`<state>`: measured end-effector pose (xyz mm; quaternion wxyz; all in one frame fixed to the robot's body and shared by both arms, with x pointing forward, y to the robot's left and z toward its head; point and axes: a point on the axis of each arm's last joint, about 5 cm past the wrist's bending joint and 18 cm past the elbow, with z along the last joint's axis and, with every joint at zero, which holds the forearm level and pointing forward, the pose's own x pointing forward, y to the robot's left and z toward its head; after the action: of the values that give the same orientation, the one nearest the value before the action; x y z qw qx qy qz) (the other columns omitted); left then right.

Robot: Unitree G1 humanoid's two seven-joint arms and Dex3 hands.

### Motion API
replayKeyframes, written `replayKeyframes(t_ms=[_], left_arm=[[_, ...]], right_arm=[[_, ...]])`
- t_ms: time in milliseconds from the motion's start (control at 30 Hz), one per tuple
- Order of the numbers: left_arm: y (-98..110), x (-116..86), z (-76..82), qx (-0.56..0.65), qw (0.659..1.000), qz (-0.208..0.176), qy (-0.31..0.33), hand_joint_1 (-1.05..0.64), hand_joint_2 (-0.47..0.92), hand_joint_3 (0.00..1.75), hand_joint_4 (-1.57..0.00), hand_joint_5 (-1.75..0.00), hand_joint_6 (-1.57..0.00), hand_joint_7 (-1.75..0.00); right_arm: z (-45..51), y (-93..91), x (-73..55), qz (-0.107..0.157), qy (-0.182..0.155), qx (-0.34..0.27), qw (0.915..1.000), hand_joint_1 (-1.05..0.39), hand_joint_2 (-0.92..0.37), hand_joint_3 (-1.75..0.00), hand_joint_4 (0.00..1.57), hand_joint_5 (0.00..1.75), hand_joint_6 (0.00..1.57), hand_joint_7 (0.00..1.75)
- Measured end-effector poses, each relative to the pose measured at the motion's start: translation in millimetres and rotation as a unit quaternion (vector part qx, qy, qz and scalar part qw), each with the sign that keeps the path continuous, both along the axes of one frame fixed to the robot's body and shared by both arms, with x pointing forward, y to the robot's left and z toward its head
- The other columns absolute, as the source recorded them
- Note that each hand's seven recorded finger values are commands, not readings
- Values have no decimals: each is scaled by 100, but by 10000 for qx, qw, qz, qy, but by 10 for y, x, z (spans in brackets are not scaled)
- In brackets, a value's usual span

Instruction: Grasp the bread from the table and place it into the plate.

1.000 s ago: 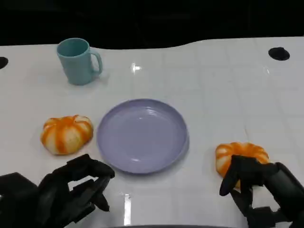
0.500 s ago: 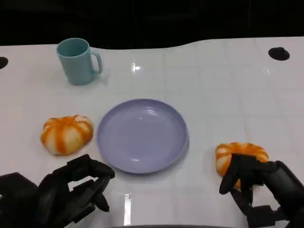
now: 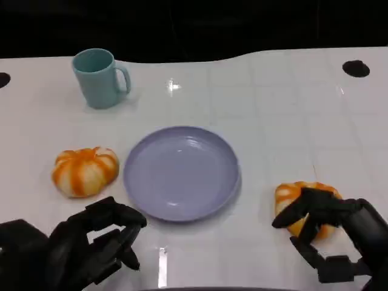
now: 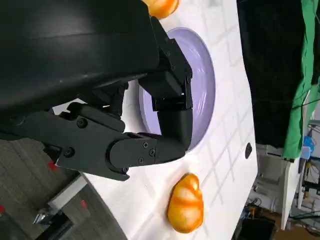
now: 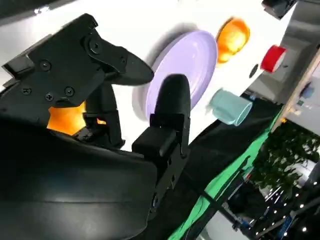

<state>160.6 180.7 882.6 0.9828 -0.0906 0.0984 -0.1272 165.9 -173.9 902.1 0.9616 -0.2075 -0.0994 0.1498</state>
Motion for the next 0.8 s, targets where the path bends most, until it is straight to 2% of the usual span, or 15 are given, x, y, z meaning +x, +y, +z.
replayKeyframes(t_ms=[167, 333, 467, 567, 800], left_arm=[[0, 0, 3, 0, 10000, -1, -3, -42, 92, 43, -64, -175, -65, -128], [-2, -2, 3, 3, 10000, -4, -4, -43, 92, 44, -63, -175, -66, -129], [-8, -6, 1, 10, 10000, -19, 2, -43, 92, 43, -62, -175, -65, -129], [-15, -5, 1, 12, 10000, -32, 3, -43, 92, 43, -63, -175, -65, -130], [-30, -1, 0, 20, 10000, 4, -56, -44, 92, 45, -61, -175, -65, -131]], right_arm=[[135, -15, -17, -126, -348, -836, 9958, -27, -77, -16, 24, 75, 48, 29], [229, -56, -31, -97, -642, -1593, 9851, -29, -78, -5, 10, 59, 41, 15], [315, -94, -39, -97, -797, -2303, 9698, -30, -76, -1, 2, 54, 34, 9], [362, -119, -28, -64, -744, -2768, 9580, -31, -75, 0, 0, 49, 30, 5], [405, -67, 52, 38, -653, -3661, 9283, -31, -70, 0, 0, 50, 32, 5]])
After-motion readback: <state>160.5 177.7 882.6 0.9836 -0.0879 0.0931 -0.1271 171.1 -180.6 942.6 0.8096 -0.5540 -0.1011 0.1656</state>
